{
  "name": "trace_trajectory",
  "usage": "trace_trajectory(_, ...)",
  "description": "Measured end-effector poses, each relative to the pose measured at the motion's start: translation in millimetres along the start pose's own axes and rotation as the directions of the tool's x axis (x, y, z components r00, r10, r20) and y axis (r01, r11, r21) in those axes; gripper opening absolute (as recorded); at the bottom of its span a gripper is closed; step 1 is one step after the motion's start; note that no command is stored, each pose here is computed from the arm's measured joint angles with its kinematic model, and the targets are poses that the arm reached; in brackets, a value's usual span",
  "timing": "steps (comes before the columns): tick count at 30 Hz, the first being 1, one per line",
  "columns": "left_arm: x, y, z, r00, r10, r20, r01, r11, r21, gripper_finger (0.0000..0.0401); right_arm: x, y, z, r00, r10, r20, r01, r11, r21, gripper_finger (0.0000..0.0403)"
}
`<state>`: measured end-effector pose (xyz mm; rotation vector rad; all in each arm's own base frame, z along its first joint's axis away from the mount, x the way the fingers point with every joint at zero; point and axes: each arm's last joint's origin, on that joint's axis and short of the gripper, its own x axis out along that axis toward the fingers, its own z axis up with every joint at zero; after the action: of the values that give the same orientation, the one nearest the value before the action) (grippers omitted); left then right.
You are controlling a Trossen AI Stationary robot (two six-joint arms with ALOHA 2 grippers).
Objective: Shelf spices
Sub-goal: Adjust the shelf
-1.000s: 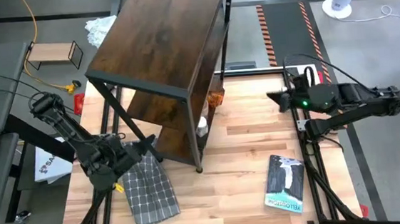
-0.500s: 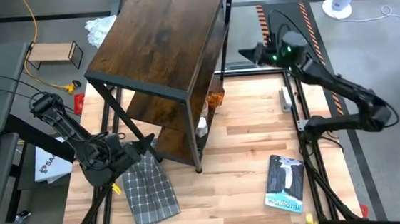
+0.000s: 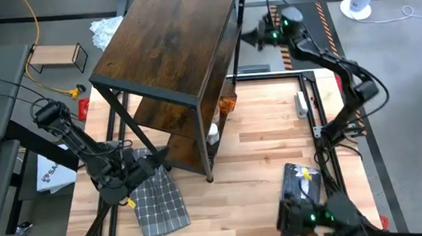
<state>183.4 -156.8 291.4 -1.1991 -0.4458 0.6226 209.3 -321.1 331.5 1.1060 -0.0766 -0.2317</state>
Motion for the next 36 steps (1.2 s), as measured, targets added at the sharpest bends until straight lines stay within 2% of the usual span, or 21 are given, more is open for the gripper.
trace_trajectory(3,-1.7,1.0,-2.2,1.000,-0.003,-0.015,0.003,1.000,-0.005,0.0000,10.1,11.5,34.4,1.000,-0.017,-0.007,0.016,0.998,-0.056,0.0000)
trace_trajectory(6,-2.1,0.8,-2.4,1.000,-0.004,-0.023,0.004,1.000,-0.006,0.0000,24.0,23.2,55.3,0.987,-0.004,-0.159,-0.012,0.995,-0.094,0.0000)
trace_trajectory(9,-2.1,0.8,-2.4,1.000,-0.004,-0.023,0.004,1.000,-0.005,0.0000,37.4,30.7,58.8,0.951,-0.024,-0.308,-0.014,0.993,-0.120,0.0000)
trace_trajectory(12,-2.1,0.9,-2.3,1.000,-0.004,-0.021,0.005,1.000,0.027,0.0000,41.4,38.8,59.5,0.921,-0.052,-0.386,-0.014,0.986,-0.164,0.0000)
trace_trajectory(16,-0.7,1.1,-1.2,1.000,0.002,0.017,-0.004,0.989,0.148,0.0000,40.2,47.8,53.5,0.880,-0.056,-0.471,-0.044,0.979,-0.200,0.0000)
trace_trajectory(18,3.0,1.4,-0.6,0.999,0.007,0.036,-0.014,0.983,0.182,0.0000,43.7,43.9,46.6,0.863,-0.053,-0.502,-0.052,0.980,-0.192,0.0000)
trace_trajectory(20,7.1,1.7,0.1,0.998,0.013,0.055,-0.023,0.981,0.190,0.0000,44.7,39.9,40.9,0.849,-0.053,-0.525,-0.044,0.984,-0.171,0.0000)
trace_trajectory(27,13.6,2.7,1.2,0.997,0.021,0.080,-0.037,0.977,0.208,0.0000,52.0,47.3,25.5,0.820,-0.063,-0.569,-0.083,0.970,-0.227,0.0000)
trace_trajectory(36,11.4,3.9,0.7,0.997,0.018,0.072,-0.037,0.963,0.269,0.0000,35.2,51.7,16.4,0.781,-0.088,-0.619,-0.053,0.977,-0.206,0.0000)
